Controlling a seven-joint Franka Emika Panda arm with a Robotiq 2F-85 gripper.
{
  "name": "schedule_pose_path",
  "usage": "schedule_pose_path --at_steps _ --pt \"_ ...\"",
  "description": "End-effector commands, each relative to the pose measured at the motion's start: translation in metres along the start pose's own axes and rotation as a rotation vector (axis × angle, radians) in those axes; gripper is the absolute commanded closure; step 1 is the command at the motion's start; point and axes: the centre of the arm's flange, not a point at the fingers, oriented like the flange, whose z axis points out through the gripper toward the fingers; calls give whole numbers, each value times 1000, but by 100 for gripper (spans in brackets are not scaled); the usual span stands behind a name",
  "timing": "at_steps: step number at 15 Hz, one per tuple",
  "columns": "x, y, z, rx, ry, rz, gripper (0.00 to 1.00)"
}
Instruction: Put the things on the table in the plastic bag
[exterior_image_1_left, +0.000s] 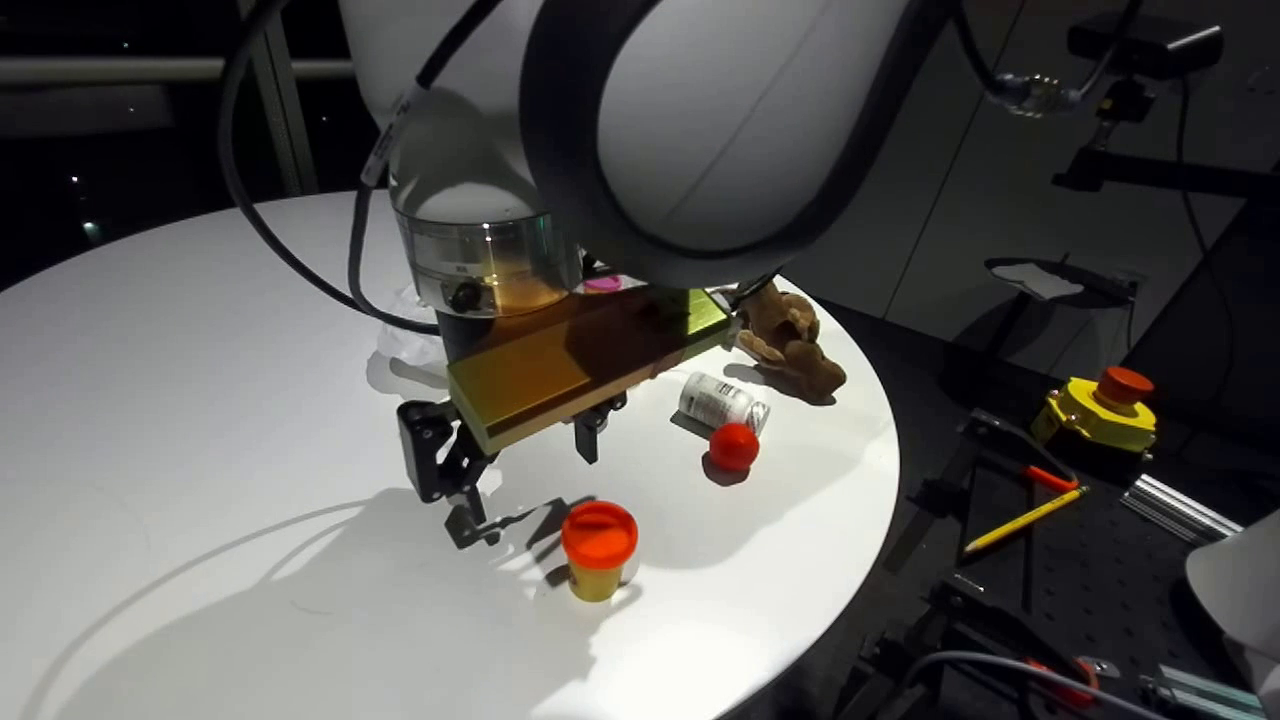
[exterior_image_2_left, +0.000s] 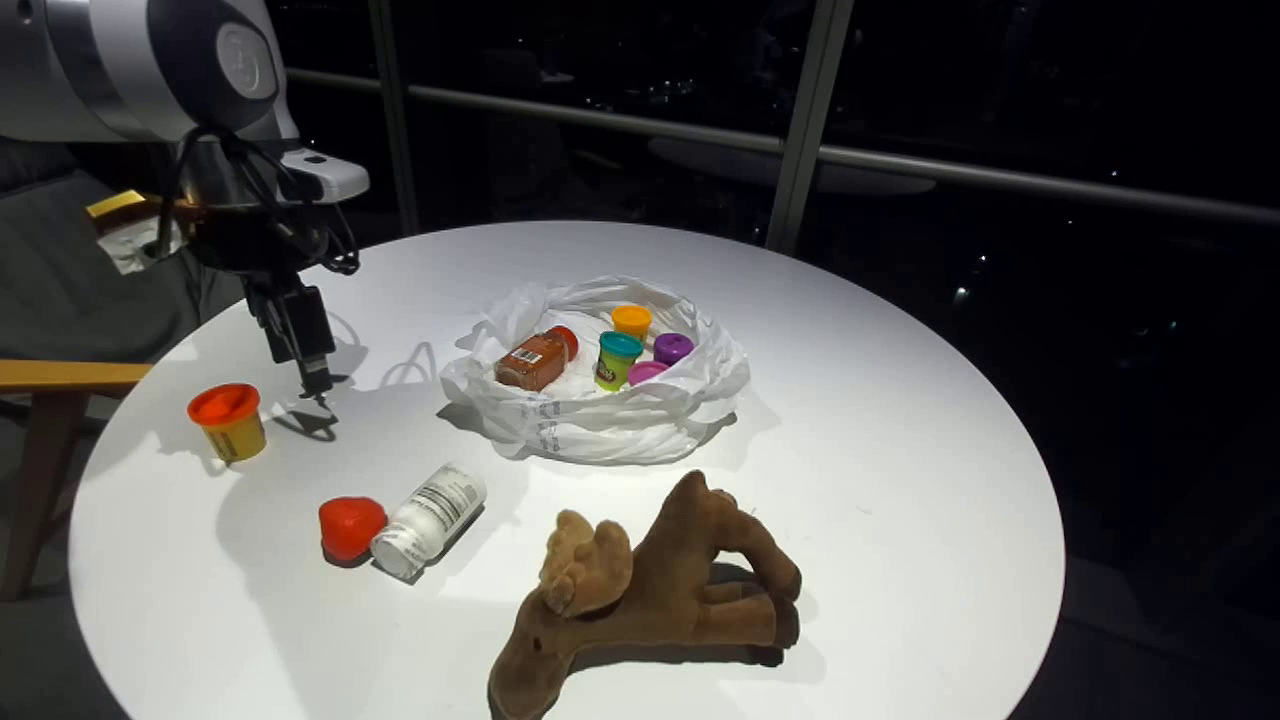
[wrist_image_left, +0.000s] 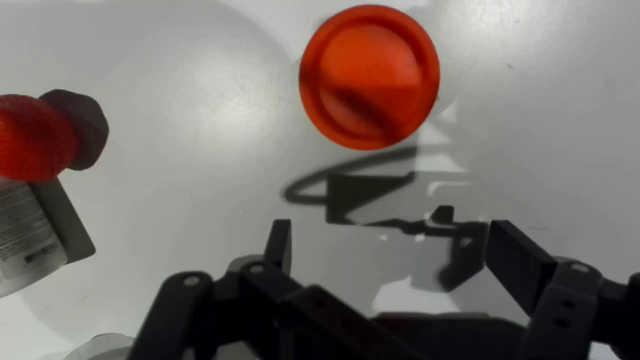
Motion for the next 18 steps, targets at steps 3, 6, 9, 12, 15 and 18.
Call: schedule_pose_path --at_steps 3,6,9,12,15,18 --pt "-39 4 -1 12 -70 -33 0" --pt "-50 9 6 -4 -92 -24 0" --pt "-56 13 8 -8 -109 -18 0" --pt "-54 16 8 -6 -99 -6 27" --pt "-46 18 6 -10 -81 0 51" --pt "-39 20 -2 4 -71 -4 73"
